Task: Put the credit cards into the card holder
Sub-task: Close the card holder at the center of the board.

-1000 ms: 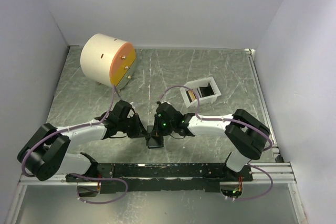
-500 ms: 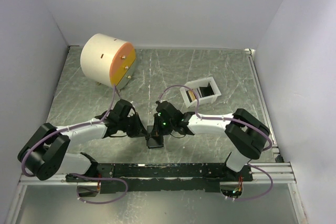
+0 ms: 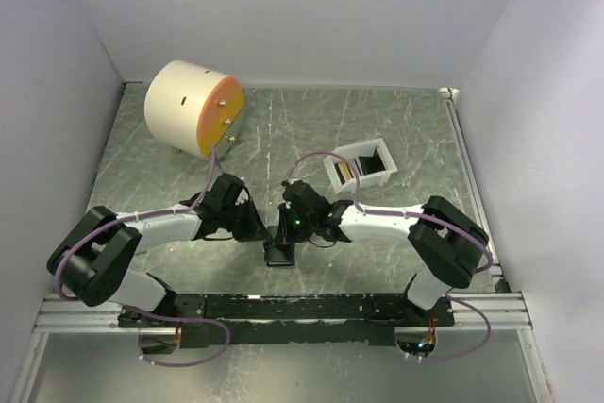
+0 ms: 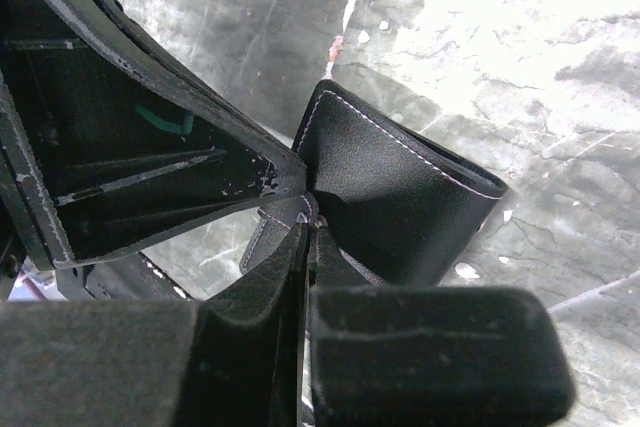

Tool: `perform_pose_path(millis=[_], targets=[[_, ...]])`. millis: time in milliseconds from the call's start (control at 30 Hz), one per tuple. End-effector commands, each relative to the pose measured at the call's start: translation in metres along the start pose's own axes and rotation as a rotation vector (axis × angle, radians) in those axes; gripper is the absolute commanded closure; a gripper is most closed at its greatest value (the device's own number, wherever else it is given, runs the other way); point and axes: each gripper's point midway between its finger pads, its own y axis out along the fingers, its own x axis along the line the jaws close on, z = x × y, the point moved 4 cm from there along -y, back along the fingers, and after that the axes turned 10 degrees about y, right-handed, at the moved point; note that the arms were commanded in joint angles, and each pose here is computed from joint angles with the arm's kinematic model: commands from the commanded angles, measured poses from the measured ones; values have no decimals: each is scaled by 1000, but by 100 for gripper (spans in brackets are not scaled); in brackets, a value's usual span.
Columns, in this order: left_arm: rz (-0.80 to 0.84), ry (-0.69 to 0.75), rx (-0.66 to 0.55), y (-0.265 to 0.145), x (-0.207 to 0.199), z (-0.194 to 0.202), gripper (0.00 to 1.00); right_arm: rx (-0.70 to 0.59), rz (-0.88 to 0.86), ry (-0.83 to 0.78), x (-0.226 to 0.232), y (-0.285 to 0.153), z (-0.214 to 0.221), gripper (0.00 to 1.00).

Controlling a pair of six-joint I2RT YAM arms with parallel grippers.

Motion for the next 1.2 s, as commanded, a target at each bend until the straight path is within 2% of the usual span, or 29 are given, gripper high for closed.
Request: perform_pose_path(millis=[0, 333, 567, 667, 833, 933, 1167], targets=[[-29, 10, -16, 6, 2, -4, 87, -15, 51, 4, -18, -2, 2, 100], [-47, 7, -40, -7, -2, -4, 86, 39, 67, 72, -43, 9, 17, 100], [-52, 83, -63, -21, -30, 2, 86, 25, 84, 97, -52, 6, 15, 100], [-30, 75, -59, -21, -34, 5, 86, 24, 28, 91, -42, 4, 9, 100], [-87, 33, -94, -22, -30, -1, 86, 28, -48, 12, -14, -3, -8, 100], [-40, 17, -103, -23, -42, -7, 86, 41, -74, 10, -7, -8, -8, 100], [-55, 49, -137, -16, -42, -31, 85, 41, -83, 25, -7, -12, -7, 100]])
